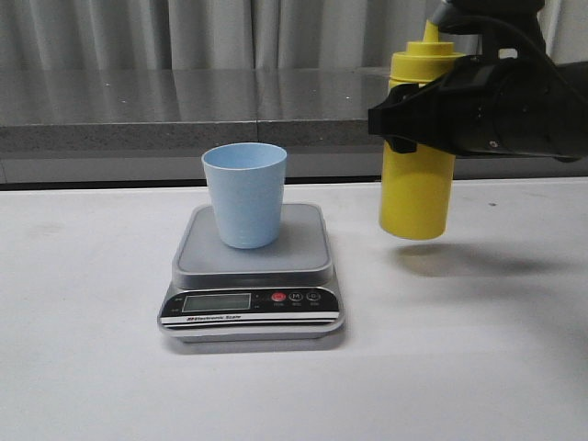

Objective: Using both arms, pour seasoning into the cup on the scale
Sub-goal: 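Turn the bottle upright and move it back beside the scale, then lower the bottle onto the table and open the right gripper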

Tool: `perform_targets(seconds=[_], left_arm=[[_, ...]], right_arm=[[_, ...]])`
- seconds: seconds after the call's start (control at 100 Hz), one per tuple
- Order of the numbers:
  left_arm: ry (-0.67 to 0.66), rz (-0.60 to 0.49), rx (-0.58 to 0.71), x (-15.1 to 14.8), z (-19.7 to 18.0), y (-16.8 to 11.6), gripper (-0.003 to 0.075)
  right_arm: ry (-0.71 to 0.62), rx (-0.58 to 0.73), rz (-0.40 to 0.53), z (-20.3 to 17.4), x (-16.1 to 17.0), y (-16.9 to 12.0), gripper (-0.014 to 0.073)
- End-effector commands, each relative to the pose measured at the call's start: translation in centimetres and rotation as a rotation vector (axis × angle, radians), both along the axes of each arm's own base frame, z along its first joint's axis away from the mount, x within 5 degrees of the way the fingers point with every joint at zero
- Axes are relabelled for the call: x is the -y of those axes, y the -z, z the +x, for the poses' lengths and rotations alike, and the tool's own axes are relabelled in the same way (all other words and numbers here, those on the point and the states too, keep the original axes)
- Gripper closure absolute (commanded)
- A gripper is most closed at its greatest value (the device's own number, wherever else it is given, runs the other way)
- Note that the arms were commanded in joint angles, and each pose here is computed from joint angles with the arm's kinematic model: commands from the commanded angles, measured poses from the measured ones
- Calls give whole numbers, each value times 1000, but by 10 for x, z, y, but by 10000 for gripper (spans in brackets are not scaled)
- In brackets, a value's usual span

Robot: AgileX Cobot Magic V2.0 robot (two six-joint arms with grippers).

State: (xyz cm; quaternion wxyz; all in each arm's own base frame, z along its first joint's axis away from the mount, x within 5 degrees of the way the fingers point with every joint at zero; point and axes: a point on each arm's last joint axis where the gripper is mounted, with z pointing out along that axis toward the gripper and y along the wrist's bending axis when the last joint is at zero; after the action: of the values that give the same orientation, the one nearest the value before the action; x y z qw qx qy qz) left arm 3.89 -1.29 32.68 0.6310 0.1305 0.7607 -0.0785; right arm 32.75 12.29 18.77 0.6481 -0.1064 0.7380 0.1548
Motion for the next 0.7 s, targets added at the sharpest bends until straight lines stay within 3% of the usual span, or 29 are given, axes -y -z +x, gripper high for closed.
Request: perform_targets(seconds=[0.0, 0.35, 0.45, 0.56, 0.69], left_arm=[[-5, -37, 82, 0, 0, -14, 710], [-5, -37, 82, 0, 0, -14, 710], [-5, -37, 82, 0, 0, -14, 710], [-5, -37, 82, 0, 0, -14, 710], [-5, -37, 82, 0, 0, -14, 710]], right_arm=[[14, 150, 108, 5, 3, -23, 529], [17, 117, 94, 12, 4, 3, 524], [15, 102, 87, 12, 4, 8, 481], [15, 92, 84, 13, 4, 11, 336], [14, 93, 83, 13, 4, 10, 28]])
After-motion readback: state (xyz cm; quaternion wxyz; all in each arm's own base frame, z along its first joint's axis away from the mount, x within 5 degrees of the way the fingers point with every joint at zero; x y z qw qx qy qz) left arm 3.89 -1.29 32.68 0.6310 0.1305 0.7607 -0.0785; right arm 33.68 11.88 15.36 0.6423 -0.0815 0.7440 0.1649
